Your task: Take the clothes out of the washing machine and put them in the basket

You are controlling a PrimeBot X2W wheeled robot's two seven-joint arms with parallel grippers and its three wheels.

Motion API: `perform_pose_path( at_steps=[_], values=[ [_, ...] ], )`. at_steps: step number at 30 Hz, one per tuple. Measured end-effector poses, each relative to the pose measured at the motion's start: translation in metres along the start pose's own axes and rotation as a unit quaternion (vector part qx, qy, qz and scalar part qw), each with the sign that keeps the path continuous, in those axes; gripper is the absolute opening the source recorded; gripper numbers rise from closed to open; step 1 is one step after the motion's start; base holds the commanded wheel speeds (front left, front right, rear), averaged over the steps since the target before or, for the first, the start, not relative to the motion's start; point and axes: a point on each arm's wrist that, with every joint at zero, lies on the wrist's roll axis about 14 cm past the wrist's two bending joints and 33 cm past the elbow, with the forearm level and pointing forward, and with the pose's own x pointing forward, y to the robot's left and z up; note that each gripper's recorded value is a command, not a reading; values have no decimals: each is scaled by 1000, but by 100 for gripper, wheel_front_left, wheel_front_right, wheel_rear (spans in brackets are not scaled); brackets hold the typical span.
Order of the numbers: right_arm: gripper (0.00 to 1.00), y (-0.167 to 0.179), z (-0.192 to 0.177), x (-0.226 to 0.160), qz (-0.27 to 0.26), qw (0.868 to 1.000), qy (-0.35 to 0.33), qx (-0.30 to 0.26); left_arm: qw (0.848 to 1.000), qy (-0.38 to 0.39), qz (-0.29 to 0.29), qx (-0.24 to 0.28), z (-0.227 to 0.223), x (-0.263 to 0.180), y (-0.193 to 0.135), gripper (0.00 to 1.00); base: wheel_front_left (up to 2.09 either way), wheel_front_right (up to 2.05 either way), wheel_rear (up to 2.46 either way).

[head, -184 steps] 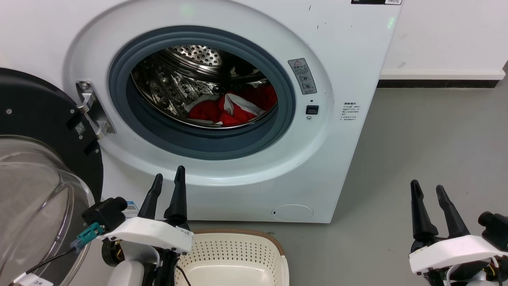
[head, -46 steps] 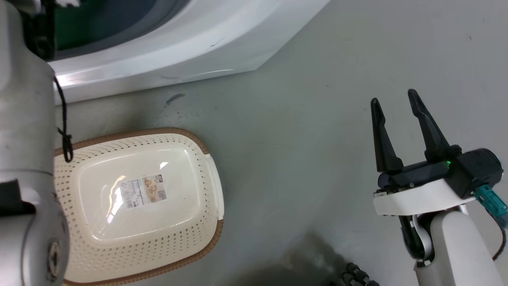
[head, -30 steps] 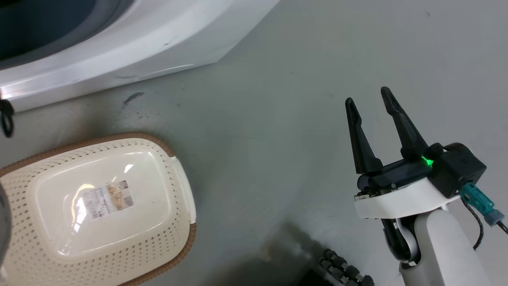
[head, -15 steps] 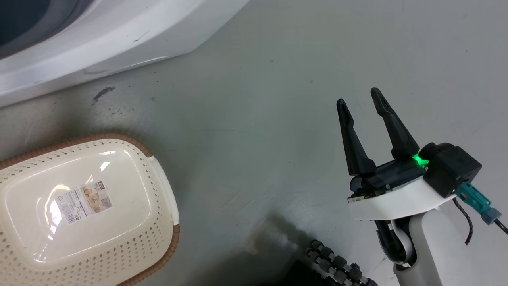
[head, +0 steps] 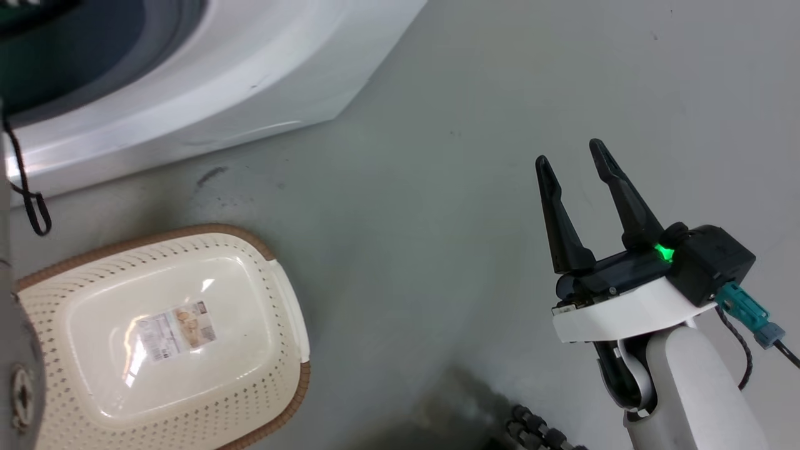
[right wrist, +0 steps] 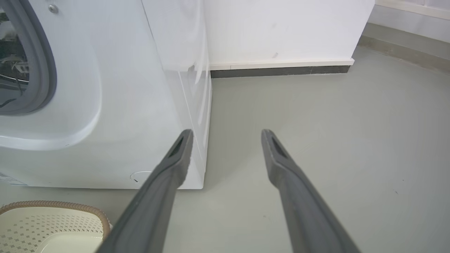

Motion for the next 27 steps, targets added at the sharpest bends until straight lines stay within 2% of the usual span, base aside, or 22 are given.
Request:
perform_pose_path(
  at_steps=[10, 22, 27],
  values=[
    [100, 14, 24, -12, 19, 999, -31, 2, 993, -115, 1, -17, 29, -63, 7, 0, 0, 0, 0],
    [100, 27, 46, -43, 33, 998, -61, 5, 982, -183, 16, -54, 57, -151, 23, 0, 0, 0, 0],
    [100, 29, 58, -56, 35, 997, -75, 4, 973, -226, 12, -42, 73, -193, 21, 0, 0, 0, 0]
  ],
)
